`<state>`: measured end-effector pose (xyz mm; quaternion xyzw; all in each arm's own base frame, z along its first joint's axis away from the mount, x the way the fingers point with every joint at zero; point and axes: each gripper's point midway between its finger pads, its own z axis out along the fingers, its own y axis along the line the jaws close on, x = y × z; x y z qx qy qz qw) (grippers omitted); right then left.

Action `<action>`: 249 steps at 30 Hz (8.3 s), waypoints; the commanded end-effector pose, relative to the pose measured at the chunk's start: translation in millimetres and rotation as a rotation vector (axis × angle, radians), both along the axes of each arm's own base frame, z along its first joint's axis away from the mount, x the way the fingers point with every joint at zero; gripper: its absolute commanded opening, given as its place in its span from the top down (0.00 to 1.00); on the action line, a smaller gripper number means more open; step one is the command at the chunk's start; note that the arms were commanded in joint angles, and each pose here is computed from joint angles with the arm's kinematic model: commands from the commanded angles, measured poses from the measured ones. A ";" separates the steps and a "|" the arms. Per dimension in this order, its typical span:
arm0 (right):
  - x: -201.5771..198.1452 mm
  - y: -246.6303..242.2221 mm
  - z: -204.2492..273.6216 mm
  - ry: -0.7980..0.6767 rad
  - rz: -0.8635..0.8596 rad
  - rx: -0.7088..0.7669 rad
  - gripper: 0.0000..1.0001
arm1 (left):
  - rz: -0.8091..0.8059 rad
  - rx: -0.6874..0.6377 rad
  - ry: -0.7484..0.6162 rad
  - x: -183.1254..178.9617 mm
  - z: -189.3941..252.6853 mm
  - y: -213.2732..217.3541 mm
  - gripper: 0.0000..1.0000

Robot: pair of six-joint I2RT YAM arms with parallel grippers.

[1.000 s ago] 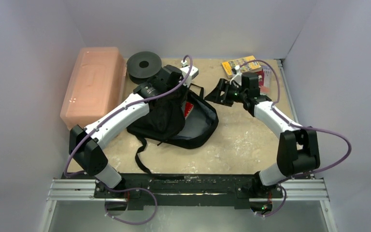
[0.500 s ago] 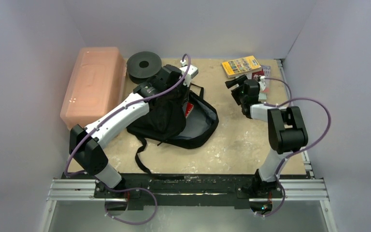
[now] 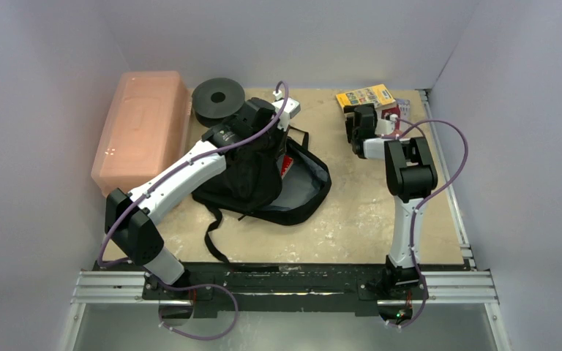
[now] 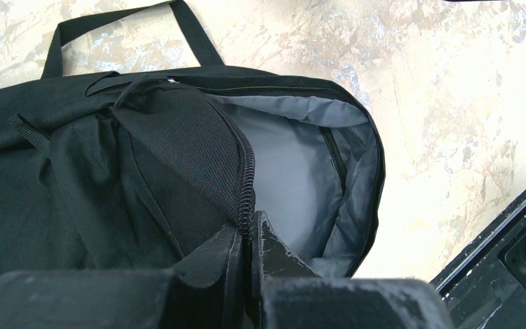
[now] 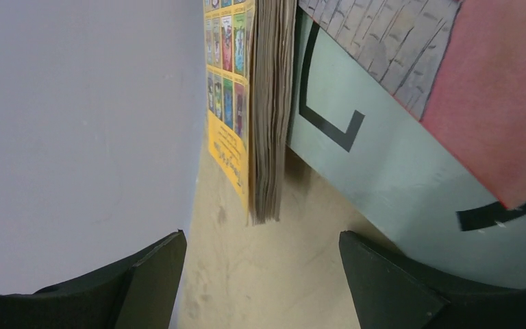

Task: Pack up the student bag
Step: Pick up the book from the center of the board, then place the book in the student bag, then pick up the book from the center of the board.

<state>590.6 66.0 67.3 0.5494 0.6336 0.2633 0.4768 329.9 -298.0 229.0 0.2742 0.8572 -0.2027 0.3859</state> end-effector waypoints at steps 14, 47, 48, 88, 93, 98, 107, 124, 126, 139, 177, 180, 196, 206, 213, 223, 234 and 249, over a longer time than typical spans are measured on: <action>40.5 -13.8 -37.5 -0.017 -0.253 0.089 0.35 | -0.028 -0.109 -0.061 4.9 28.2 -14.3 1.00; -200.8 46.7 117.7 0.572 0.824 -1.040 1.00 | 0.021 -0.085 -0.052 14.4 19.3 -6.3 1.00; -213.1 46.5 121.2 0.556 0.845 -1.024 1.00 | 0.026 -0.083 -0.051 14.5 18.3 -5.7 1.00; -361.7 164.8 89.6 0.282 1.765 -0.382 1.00 | 0.039 -0.080 -0.120 13.7 29.3 0.6 1.00; -311.5 186.6 61.3 0.328 1.834 -0.392 1.00 | 0.036 -0.078 -0.133 11.1 32.6 0.2 1.00; -255.5 194.7 49.5 0.322 1.679 -0.481 0.75 | 0.033 -0.079 -0.135 10.3 33.7 -0.4 1.00; -232.6 205.9 35.5 0.124 1.272 -0.254 0.41 | 0.024 -0.089 -0.125 8.7 33.4 -3.0 1.00; -267.7 166.7 8.2 0.298 1.048 -0.229 0.29 | 0.010 -0.090 -0.111 7.0 31.4 -6.6 1.00; -262.6 171.9 3.9 0.285 1.061 -0.238 0.35 | 0.006 -0.096 -0.114 6.1 33.3 -7.3 1.00; -197.0 245.8 48.0 -0.110 1.293 -0.300 0.98 | -0.046 -0.108 -0.130 -4.0 38.8 -16.5 1.00; -186.3 -22.8 125.0 0.059 0.520 -0.545 0.24 | 0.039 -0.041 -0.117 8.3 26.0 -6.7 1.00; -166.8 -68.0 115.6 0.063 0.350 -0.469 0.21 | 0.051 -0.049 -0.102 8.2 23.4 -7.4 1.00; -118.9 -199.9 26.0 0.186 0.217 -0.345 0.23 | -0.025 -0.058 -0.016 -8.6 3.9 -16.6 1.00; -75.7 -207.1 2.1 0.126 0.252 -0.271 0.26 | -0.031 -0.043 -0.002 -7.4 -6.1 -18.3 1.00; -54.4 -202.1 -7.0 0.027 0.246 -0.176 0.41 | -0.036 -0.049 -0.004 -8.0 -6.0 -19.3 1.00; -48.8 -195.0 -15.3 -0.020 0.265 -0.137 0.62 | -0.044 -0.063 -0.017 -10.2 0.6 -18.7 1.00; -43.5 -198.8 49.1 -0.082 0.264 -0.226 1.00 | -0.045 -0.058 -0.022 -10.2 0.9 -17.8 1.00; -99.8 -56.6 160.2 -0.057 0.486 -0.603 1.00 | -0.029 -0.059 -0.009 -9.6 -1.0 -17.5 1.00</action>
